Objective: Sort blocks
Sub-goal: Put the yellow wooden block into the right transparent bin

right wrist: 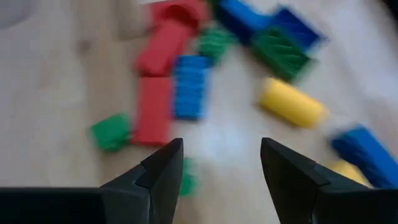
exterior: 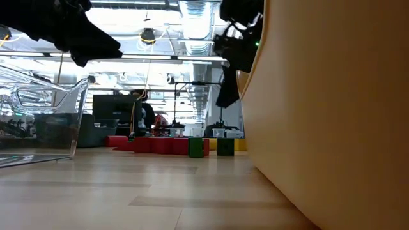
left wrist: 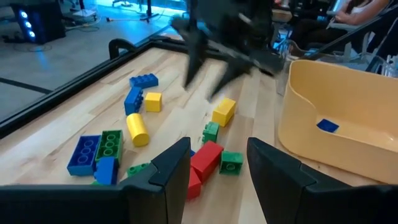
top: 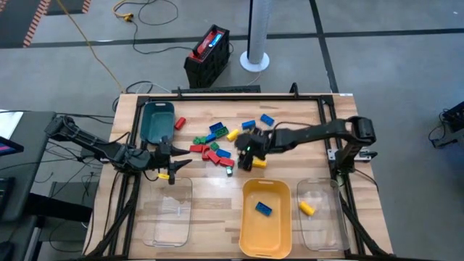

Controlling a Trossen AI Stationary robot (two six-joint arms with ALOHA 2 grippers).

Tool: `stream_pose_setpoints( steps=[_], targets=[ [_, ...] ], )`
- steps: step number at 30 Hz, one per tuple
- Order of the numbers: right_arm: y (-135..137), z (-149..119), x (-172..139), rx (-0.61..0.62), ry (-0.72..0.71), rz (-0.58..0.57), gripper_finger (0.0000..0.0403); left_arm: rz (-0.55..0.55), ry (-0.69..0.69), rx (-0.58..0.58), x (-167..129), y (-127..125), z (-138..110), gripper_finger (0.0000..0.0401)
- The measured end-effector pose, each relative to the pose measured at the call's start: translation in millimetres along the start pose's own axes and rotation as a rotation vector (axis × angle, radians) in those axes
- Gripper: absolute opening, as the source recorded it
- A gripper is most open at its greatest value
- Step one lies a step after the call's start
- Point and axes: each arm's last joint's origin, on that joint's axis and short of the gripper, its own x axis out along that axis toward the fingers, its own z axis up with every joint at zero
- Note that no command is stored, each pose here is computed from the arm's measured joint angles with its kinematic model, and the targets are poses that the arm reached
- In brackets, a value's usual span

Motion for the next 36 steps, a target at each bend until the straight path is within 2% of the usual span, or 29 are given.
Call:
stream_pose_setpoints(
  steps=[3, 7, 13, 18, 21, 23, 27, 31, 36],
  targets=[
    [7, -1, 14, -0.060, 0.044, 0.014, 0.0230, -0.001, -0.004, -0.003, 0, 0, 0, 0.0155],
    [8, -2, 27, -0.074, 0.077, 0.021, 0.0231, 0.001, 0.002, 0.001, 0, 0, 0, 0.0155],
    [3, 9, 28, 0.003, 0.091, 0.031, 0.0231, 0.001, 0.002, 0.005, 0, 0, 0, 0.0155],
    [-33, 26, 17, 0.207, 0.139, -0.144, 0.0231, 0.001, 0.002, 0.004, 0, 0, 0, 0.0155],
    [-53, 19, 18, 0.326, 0.212, -0.208, 0.0232, 0.001, 0.003, 0.005, 0, 0, 0, 0.0155],
    [-60, 7, 21, 0.362, 0.259, -0.284, 0.0234, -0.003, 0.011, 0.002, 0, 0, -1, 0.0155],
    [-57, -18, 32, 0.396, 0.258, -0.419, 0.0235, -0.020, 0.038, -0.007, 0, 0, -4, 0.0155],
    [-47, -23, 42, 0.426, 0.136, -0.401, 0.0235, -0.018, 0.047, -0.009, 0, 0, -5, 0.0155],
    [-50, -35, 47, 0.485, 0.114, -0.439, 0.0235, -0.019, 0.047, -0.010, 0, 0, -5, 0.0155]
  ],
)
